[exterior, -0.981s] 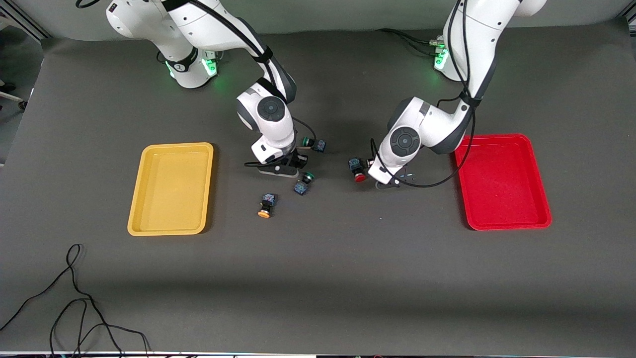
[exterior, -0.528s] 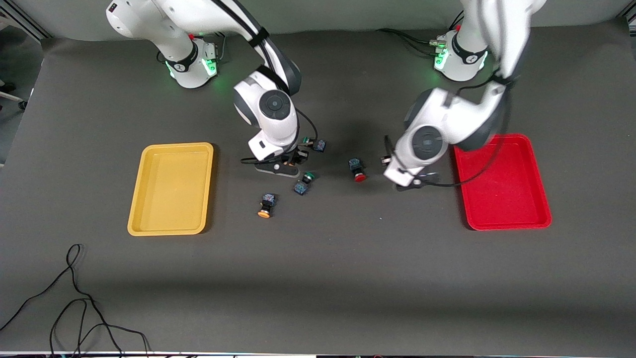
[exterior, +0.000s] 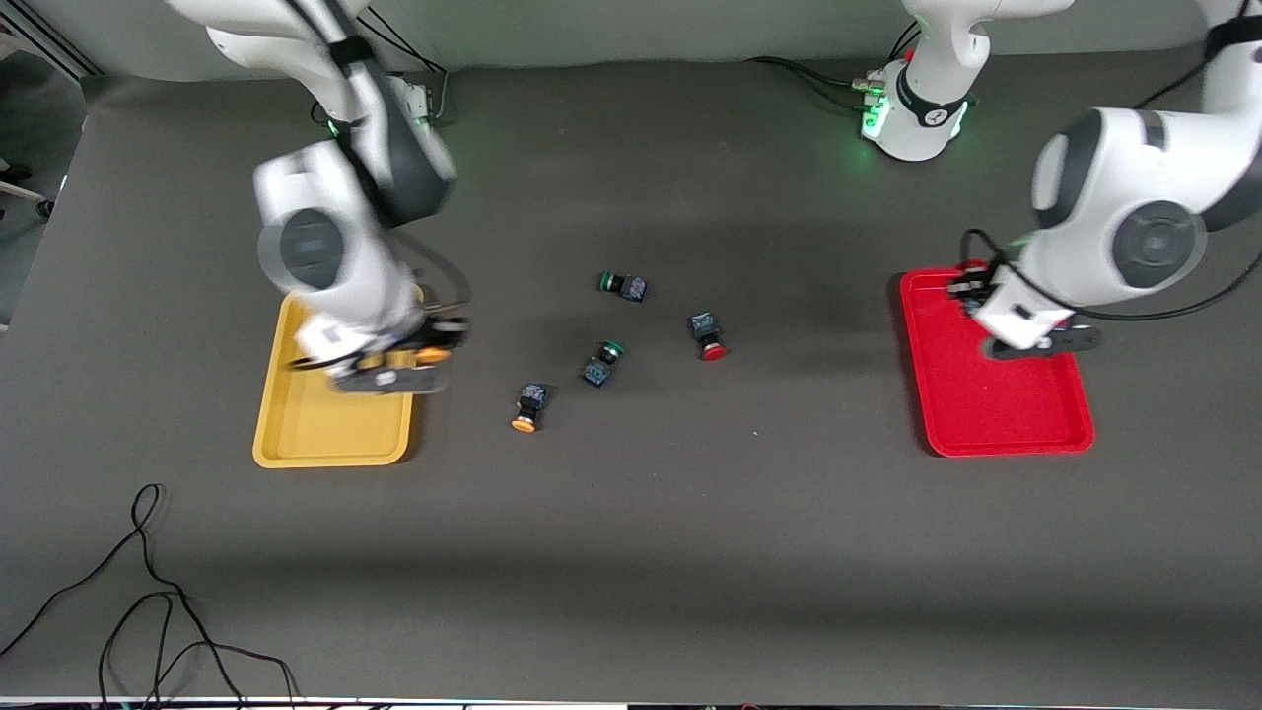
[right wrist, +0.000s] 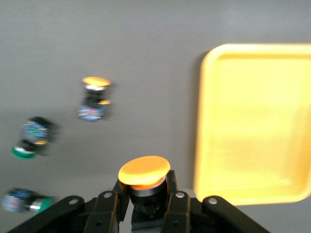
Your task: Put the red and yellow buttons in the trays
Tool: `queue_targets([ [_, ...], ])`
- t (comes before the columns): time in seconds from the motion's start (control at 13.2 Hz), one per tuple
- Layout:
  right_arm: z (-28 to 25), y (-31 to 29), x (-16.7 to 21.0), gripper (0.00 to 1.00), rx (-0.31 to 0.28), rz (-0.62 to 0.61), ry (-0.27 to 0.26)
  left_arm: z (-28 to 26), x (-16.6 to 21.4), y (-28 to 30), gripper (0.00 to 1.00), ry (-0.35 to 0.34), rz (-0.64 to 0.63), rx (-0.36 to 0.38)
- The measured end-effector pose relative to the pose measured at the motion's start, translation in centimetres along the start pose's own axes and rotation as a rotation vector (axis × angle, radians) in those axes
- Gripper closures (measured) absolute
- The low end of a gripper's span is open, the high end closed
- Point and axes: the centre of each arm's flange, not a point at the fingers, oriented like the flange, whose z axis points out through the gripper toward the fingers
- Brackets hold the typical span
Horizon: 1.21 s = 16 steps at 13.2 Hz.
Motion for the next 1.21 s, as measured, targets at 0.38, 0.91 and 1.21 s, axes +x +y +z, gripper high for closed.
queue_targets([
  [0.38, 6.4, 15.5, 0.8, 0.66, 0.015, -0.147, 0.023, 10.1, 0.6, -3.1, 0.55, 0.075, 0.012, -0.028],
  [0.91, 21.9, 24.0, -0.3, 0.59, 0.054, -0.114, 0.005, 18.1, 1.7, -3.3, 0.55, 0.074, 0.000, -0.060],
  [1.21, 21.1, 23.7, 1.2, 0.19, 0.073, -0.112, -0.004, 15.9, 1.7, -3.1, 0.16, 0.051, -0.034, -0.050],
])
